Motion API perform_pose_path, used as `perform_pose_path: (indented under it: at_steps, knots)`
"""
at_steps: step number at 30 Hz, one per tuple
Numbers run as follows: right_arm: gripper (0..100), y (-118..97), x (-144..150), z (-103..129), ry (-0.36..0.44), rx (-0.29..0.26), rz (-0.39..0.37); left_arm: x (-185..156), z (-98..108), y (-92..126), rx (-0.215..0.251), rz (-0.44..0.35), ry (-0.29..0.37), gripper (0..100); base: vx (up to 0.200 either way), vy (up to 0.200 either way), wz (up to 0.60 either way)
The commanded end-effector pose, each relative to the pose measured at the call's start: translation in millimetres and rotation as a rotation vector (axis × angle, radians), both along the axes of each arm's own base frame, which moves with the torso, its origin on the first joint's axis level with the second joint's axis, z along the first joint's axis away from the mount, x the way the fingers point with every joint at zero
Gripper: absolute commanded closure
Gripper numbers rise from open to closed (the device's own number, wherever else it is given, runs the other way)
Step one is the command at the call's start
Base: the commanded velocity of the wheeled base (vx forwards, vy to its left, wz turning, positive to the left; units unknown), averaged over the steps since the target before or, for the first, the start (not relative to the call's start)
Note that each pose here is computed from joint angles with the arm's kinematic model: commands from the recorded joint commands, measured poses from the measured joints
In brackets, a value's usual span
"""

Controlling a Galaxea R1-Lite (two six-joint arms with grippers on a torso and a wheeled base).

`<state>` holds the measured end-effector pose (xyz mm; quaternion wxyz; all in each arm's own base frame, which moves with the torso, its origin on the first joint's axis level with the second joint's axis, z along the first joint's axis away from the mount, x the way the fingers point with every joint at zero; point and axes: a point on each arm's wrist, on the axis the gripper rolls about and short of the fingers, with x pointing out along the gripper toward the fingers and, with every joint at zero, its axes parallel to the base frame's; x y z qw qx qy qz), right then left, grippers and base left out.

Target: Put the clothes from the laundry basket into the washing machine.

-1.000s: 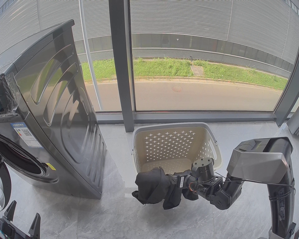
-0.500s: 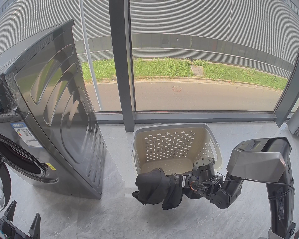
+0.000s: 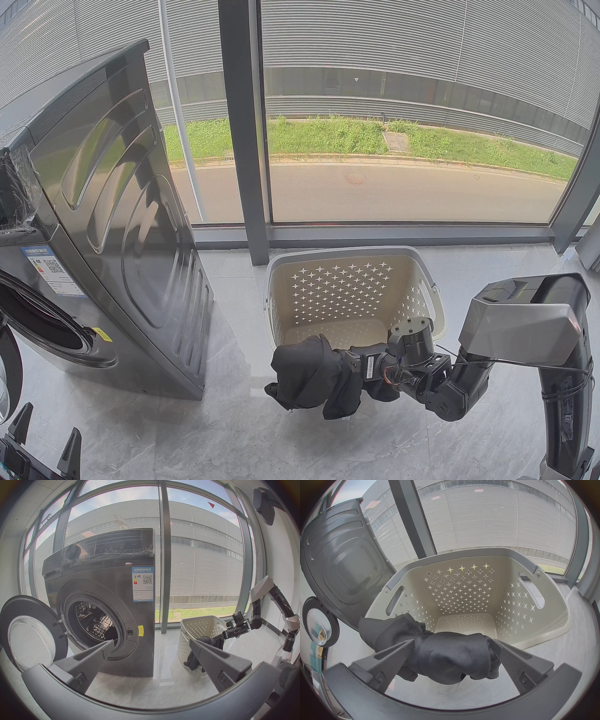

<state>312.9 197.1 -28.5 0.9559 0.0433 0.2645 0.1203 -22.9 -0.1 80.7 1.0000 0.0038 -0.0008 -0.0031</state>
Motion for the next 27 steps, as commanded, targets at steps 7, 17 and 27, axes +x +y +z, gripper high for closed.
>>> perform_pose_path:
  at_steps: [7,17,27]
  knots:
    - [100,-0.4,0.4,-6.9,0.010,-0.021,0.007,-0.2,-4.4,0.1,0.000,0.005,-0.002,0,0.000,0.000,0.00]
    - [100,5.1,0.5,26.0,-0.066,0.031,0.018,-0.2,-4.4,0.1,0.000,0.005,-0.002,0,0.000,0.000,0.00]
    - [100,0.9,-13.7,66.4,-0.133,0.078,0.027,-0.2,-4.4,0.1,0.000,0.005,-0.002,0,0.000,0.000,0.00]
